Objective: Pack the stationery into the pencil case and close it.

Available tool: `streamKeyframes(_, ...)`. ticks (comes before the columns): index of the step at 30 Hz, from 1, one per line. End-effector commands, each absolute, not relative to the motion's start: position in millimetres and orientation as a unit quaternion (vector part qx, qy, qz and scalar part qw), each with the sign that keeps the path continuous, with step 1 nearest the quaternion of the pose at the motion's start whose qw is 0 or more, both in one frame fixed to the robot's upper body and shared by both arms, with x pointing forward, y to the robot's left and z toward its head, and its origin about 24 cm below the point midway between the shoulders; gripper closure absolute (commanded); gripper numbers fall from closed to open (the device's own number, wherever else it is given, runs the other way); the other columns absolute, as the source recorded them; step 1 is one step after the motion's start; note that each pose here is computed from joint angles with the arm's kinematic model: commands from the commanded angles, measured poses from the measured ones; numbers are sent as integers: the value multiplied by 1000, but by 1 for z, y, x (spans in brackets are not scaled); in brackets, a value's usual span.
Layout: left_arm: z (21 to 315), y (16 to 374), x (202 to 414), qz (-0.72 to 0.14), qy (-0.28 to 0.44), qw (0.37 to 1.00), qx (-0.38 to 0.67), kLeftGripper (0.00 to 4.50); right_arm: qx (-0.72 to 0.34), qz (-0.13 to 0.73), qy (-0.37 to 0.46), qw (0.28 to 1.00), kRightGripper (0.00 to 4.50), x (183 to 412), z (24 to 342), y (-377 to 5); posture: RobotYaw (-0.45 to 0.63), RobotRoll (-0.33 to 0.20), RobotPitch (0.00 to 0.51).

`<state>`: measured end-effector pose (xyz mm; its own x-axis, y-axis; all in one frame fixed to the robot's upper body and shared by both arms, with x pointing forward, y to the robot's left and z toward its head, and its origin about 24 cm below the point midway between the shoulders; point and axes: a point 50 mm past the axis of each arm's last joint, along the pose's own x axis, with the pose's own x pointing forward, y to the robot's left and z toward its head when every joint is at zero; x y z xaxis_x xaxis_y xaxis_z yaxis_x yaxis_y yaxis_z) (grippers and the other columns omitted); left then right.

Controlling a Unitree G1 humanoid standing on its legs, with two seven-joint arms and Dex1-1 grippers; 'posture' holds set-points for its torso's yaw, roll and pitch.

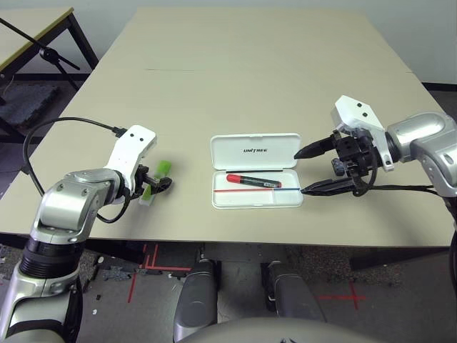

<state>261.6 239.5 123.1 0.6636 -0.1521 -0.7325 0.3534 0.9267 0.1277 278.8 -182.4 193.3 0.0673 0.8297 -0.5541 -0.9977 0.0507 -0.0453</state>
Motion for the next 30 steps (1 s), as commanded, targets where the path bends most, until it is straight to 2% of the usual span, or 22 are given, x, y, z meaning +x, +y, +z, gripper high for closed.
streamKeyframes(1,115,240,260,-135,412,893,121,0,-219,654,196,697,7,278,191,-182,77,0,126)
streamKeyframes(4,114,241,260,-135,414,892,120,624,-221,653,195,698,0,279,191,-182,79,0,125)
streamKeyframes(10,112,241,259,-138,417,891,117,2887,-223,653,192,698,0,280,190,-179,81,0,125)
streamKeyframes(12,112,242,259,-139,417,890,118,3440,-224,653,191,697,0,280,190,-179,81,0,124)
streamKeyframes(21,122,251,264,-162,381,893,176,3433,-224,654,189,697,0,280,189,-177,78,0,125)
streamKeyframes(25,134,248,260,-254,340,877,226,3433,-226,652,188,699,0,280,189,-178,78,0,125)
streamKeyframes(30,146,238,245,-394,287,824,289,3433,-229,643,179,708,0,285,189,-177,75,0,118)
